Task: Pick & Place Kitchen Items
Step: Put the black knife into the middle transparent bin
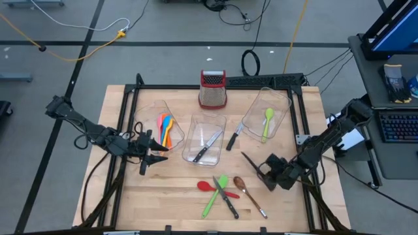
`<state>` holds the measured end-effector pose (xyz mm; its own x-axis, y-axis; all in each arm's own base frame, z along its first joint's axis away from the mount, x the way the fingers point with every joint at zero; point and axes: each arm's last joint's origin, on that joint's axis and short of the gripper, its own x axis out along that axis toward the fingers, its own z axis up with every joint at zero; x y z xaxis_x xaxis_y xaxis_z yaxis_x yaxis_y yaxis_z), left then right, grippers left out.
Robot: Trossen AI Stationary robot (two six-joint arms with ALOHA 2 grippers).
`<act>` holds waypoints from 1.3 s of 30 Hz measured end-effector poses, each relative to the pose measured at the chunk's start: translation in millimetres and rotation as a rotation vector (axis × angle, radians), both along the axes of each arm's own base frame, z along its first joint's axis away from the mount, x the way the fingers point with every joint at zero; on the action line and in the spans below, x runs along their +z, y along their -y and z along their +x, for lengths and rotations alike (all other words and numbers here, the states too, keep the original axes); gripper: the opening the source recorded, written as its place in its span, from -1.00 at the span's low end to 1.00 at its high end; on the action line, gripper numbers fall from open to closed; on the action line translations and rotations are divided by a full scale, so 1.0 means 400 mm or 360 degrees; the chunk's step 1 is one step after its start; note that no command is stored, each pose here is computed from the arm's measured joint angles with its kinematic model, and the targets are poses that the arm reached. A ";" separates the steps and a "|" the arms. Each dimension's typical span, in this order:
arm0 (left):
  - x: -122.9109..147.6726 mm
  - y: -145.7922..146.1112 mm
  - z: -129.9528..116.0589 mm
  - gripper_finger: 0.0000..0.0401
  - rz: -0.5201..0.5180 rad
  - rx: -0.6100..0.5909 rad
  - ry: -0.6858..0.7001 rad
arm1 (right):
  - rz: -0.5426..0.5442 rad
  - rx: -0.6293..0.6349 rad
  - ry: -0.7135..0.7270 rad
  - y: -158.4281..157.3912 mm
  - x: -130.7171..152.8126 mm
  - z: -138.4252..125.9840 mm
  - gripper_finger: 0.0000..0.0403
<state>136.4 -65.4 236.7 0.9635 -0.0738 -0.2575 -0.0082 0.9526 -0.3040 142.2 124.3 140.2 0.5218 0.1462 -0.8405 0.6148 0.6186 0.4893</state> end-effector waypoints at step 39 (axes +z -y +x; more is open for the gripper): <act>-0.010 0.075 0.184 -0.07 -0.0082 -0.0059 0.0588 | -0.0493 0.0289 0.1734 0.069 0.217 0.189 -0.70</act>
